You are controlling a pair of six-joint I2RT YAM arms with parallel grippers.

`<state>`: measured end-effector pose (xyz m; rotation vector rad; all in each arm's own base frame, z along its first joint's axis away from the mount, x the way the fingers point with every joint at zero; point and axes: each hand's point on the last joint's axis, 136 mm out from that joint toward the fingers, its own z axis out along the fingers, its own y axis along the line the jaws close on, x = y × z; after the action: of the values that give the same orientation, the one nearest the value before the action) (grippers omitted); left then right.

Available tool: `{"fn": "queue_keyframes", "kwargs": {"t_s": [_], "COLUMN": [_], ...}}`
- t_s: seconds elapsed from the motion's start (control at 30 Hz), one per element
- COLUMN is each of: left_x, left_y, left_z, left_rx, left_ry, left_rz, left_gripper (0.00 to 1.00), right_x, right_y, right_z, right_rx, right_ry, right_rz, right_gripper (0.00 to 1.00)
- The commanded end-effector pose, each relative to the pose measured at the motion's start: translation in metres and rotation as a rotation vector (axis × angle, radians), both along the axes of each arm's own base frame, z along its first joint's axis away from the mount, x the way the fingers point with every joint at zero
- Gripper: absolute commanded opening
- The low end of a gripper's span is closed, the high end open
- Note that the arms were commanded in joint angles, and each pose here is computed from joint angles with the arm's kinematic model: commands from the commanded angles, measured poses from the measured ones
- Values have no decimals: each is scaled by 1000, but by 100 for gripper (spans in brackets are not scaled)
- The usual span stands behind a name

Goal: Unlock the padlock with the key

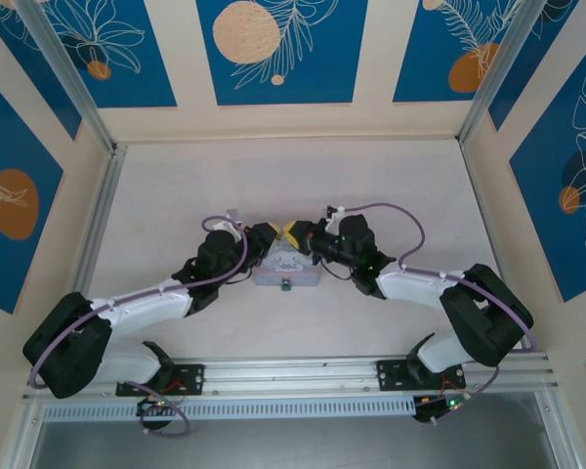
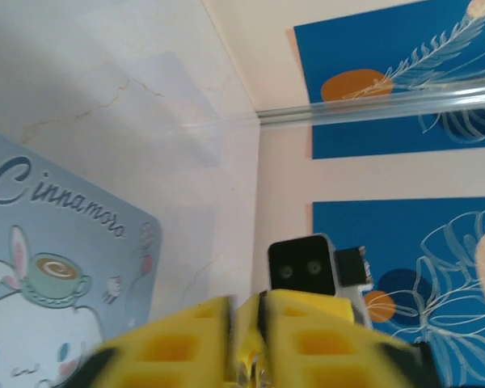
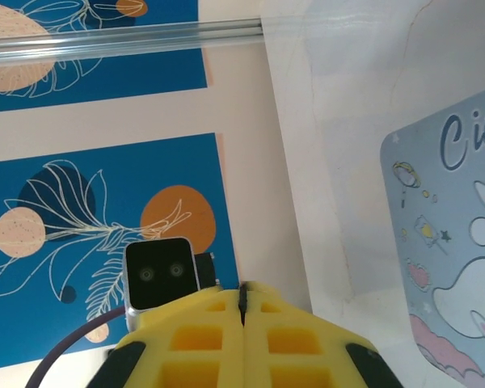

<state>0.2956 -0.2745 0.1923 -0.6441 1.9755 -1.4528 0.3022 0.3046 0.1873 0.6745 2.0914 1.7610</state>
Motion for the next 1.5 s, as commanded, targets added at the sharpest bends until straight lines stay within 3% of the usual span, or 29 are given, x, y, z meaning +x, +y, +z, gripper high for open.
{"fn": "queue_keyframes", "kwargs": {"t_s": [0.0,0.07,0.17,0.4,0.57,0.77,1.2,1.37,1.47], "left_x": [-8,-12,-15,-19,-26,-29,-29,-29,-31], "left_y": [5,18,33,26,7,-7,-27,-32,-33], "left_z": [16,15,25,48,59,67,64,62,62], "left_rx": [73,150,212,288,341,323,235,222,219], "left_ry": [-55,-63,-105,-207,-273,-312,-321,-322,-326], "left_rz": [-32,-39,-77,-337,-533,-637,-708,-723,-729], "left_gripper": [75,88,95,96,87,74,54,35,32], "right_x": [7,9,9,2,-9,-18,-31,-31,-30], "right_y": [-8,-16,-26,-26,-19,-13,6,9,10], "right_z": [11,14,21,47,58,67,70,68,68], "right_rx": [-48,-105,-181,-191,-215,-199,-169,-169,-172], "right_ry": [-29,-50,-87,-258,-376,-449,-477,-471,-468], "right_rz": [37,83,162,421,565,636,711,714,709], "right_gripper": [0,0,0,0,0,0,0,0,0]}}
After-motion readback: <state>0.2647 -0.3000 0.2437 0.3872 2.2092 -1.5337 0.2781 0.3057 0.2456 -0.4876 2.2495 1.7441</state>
